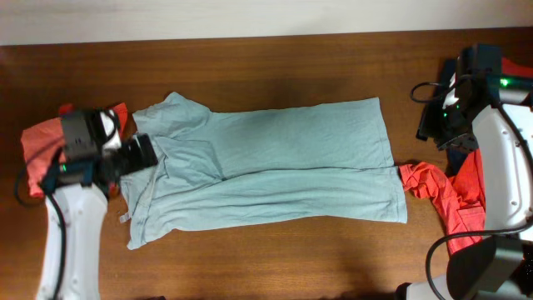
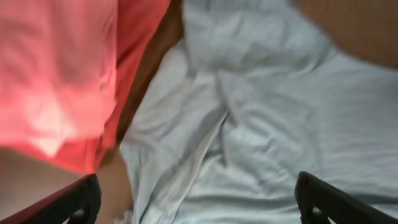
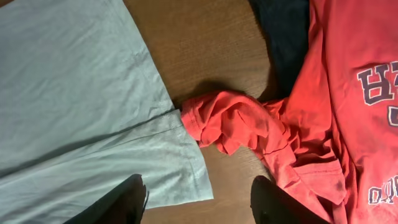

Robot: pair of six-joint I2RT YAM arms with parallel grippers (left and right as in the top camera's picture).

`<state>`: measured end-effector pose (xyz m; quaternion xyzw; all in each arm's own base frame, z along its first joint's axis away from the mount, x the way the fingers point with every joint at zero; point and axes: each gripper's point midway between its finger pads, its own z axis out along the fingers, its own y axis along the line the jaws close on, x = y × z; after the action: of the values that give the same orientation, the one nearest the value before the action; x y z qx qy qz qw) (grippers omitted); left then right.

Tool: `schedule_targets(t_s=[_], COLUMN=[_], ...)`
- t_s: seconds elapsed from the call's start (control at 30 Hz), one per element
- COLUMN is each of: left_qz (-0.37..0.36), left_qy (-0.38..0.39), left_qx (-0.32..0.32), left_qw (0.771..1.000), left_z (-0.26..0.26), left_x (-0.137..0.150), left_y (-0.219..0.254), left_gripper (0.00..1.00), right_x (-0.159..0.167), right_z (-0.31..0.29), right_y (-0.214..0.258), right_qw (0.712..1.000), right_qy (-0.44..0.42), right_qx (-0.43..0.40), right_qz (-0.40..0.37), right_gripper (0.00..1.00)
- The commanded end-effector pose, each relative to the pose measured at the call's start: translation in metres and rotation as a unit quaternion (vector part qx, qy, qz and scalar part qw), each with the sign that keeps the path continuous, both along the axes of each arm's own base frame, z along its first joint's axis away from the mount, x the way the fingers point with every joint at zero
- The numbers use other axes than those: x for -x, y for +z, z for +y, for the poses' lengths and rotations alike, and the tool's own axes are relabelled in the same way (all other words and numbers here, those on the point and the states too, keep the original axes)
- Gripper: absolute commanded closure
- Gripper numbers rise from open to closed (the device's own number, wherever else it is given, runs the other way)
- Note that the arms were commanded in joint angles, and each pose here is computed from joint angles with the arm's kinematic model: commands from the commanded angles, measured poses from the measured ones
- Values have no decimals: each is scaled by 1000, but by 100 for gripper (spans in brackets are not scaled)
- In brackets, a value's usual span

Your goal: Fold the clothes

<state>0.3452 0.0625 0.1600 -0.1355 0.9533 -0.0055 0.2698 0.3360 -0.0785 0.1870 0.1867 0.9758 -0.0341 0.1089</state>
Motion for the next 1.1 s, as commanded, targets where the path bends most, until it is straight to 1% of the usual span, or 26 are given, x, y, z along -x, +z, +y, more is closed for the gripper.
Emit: schedule_targets(t_s=[0.0,0.13,0.2,0.3,0.4,0.5,0.57,0.7,0.8,0.83,1.07], left_qz=[9,53,73,95,105,99,85,46,27,26,41], left_qy=[-54,-77,-82,-93,-90,-89,-92,-104,-107,-108,-104], left_qx=[27,62,65,65,85,111,125,135,129,129,131], left_qw=[998,994,992,989,987,985,984,984,985,985,985], left_z=[-8,-13,-10,-6,-1,2,3,1,2,3,5], left_x=[-32,-62,-75,-88,-99,-110,-117,-134,-144,-145,-146], left_y=[-1,-30,-48,-72,-89,-99,-102,-99,-98,-100,-123], left_gripper=[1,1,1,1,1,2,4,11,11,15,15], right_x=[1,2,4,6,6,7,6,7,7,7,7], right_z=[2,2,3,3,3,3,3,3,3,3,3], right_y=[9,9,8,8,8,7,7,7,7,7,7], right_qw=[1000,1000,1000,1000,1000,1000,1000,1000,1000,1000,1000], right_qy=[7,7,7,8,7,7,7,7,7,7,7], right_qx=[-3,-3,-4,-5,-5,-5,-5,-5,-5,-5,-5], right_qz=[-11,-9,-5,-1,0,1,1,1,1,1,1], right_gripper=[40,40,40,40,39,39,39,39,39,39,39])
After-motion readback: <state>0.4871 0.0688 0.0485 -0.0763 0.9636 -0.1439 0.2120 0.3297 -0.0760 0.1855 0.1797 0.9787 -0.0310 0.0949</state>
